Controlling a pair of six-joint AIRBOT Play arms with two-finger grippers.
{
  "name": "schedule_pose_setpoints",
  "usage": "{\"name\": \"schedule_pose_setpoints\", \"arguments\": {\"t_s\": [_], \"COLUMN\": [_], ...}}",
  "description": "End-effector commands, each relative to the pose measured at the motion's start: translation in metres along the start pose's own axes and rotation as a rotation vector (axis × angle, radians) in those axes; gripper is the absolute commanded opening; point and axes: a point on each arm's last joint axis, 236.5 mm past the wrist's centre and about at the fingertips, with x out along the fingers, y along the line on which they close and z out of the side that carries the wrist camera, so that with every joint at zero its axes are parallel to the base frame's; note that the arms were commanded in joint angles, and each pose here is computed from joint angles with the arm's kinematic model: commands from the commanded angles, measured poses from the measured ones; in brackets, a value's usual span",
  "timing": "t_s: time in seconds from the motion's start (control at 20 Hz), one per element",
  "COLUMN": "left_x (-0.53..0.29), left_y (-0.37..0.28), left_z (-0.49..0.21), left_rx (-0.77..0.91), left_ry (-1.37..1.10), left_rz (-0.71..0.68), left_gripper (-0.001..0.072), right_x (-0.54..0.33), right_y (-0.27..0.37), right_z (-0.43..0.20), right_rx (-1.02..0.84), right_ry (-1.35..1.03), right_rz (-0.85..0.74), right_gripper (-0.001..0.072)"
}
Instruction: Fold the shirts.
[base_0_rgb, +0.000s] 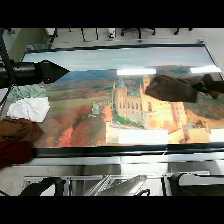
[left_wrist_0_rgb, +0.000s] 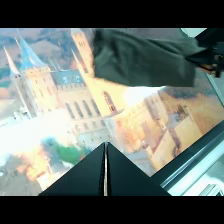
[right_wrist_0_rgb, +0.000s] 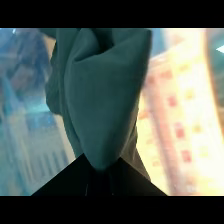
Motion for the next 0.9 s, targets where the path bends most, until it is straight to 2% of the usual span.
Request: {"name": "schedule_pose_setpoints", "arguments": {"t_s": [0.0,0.2,0.4,0.65,0.7,0.75,0.8,0.85], "left_x": [0.002,0.011,0.02,0.027,0.027,0.028,0.028,0.028], "left_y": [-0.005,-0.027,-0.051,-0.071,-0.073,-0.074,-0.074,-0.074], "left_z": [-0.001,-0.011,-0.021,-0.026,-0.027,-0.028,-0.028,-0.028], "left_rx": [0.008,0.039,0.073,0.099,0.102,0.103,0.103,0.103], "left_ry": [0.004,0.037,0.066,0.077,0.08,0.08,0.08,0.08], "left_rz": [-0.008,-0.053,-0.101,-0.14,-0.145,-0.147,-0.147,-0.147], "left_gripper": [0.0011,0.0011,0.0012,0.0011,0.0011,0.0011,0.0011,0.0011], "right_x": [-0.063,-0.046,-0.019,-0.023,-0.026,-0.029,-0.036,-0.048], "right_y": [-0.094,-0.161,-0.182,-0.172,-0.167,-0.162,-0.159,-0.158], "right_z": [-0.015,-0.088,-0.152,-0.16,-0.163,-0.164,-0.167,-0.17], "right_rx": [0.166,0.332,0.453,0.476,0.483,0.477,0.487,0.507], "right_ry": [-0.065,0.035,0.129,0.139,0.151,0.169,0.201,0.241], "right_rz": [-0.134,-0.155,-0.15,-0.139,-0.13,-0.121,-0.129,-0.164], "right_gripper": [0.002,0.0021,0.0021,0.0024,0.0149,0.0443,0.051,0.0506]}}
